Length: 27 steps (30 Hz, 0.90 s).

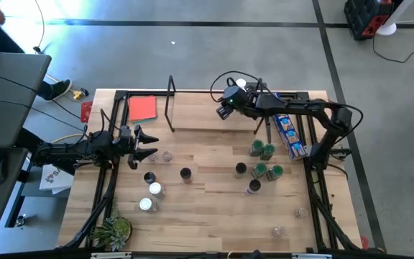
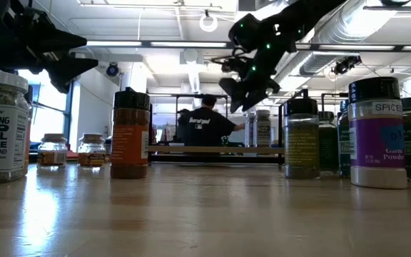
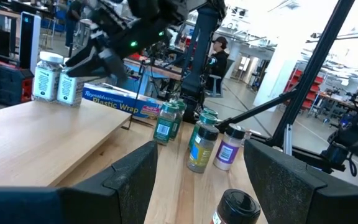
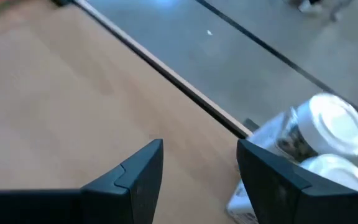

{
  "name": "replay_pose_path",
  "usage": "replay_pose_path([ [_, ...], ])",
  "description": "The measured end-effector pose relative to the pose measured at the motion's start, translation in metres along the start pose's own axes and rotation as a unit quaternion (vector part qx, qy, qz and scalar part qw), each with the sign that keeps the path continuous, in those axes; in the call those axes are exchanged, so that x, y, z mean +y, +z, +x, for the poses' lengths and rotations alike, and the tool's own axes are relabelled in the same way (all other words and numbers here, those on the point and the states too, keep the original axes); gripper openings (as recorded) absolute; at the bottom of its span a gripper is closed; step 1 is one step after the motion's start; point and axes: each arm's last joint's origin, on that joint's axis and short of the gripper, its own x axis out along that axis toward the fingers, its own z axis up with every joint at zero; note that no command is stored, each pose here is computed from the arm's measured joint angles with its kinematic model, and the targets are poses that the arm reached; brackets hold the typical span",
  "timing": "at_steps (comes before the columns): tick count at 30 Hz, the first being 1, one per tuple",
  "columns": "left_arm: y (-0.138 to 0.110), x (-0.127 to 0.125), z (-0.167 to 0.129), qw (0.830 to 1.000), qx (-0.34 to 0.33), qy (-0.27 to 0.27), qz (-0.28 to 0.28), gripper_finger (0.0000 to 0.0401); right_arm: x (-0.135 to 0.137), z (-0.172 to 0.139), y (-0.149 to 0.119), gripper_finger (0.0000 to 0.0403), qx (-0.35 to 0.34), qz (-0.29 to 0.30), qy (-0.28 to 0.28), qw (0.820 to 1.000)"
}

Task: Shelf spices
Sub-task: Put the top white seasoning bottle on the shelf aligned with the other white seasoning bottle

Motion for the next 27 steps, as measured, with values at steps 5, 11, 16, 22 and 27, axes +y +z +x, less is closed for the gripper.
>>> replay_pose_path([
  [5,0.001,0.0,0.0,1.0,-0.002,-0.004,-0.015,0.0236,0.006,-0.032,0.028,0.0199,-0.034,-0.02,0.004,0.999],
  [11,0.001,0.0,0.0,1.0,-0.004,-0.004,-0.023,0.0236,-0.032,-0.063,0.056,0.0199,0.029,0.016,-0.12,0.992],
  [16,0.001,0.0,0.0,1.0,-0.003,-0.004,-0.023,0.0236,-0.06,-0.055,0.054,0.0199,0.081,0.044,-0.132,0.987],
  [22,0.001,0.0,0.0,1.0,-0.003,-0.004,-0.026,0.0236,-0.075,-0.03,0.033,0.0199,0.129,0.066,-0.123,0.982],
  [27,0.001,0.0,0.0,1.0,-0.003,-0.004,-0.026,0.0236,-0.078,-0.023,0.027,0.0199,0.133,0.074,-0.117,0.981],
])
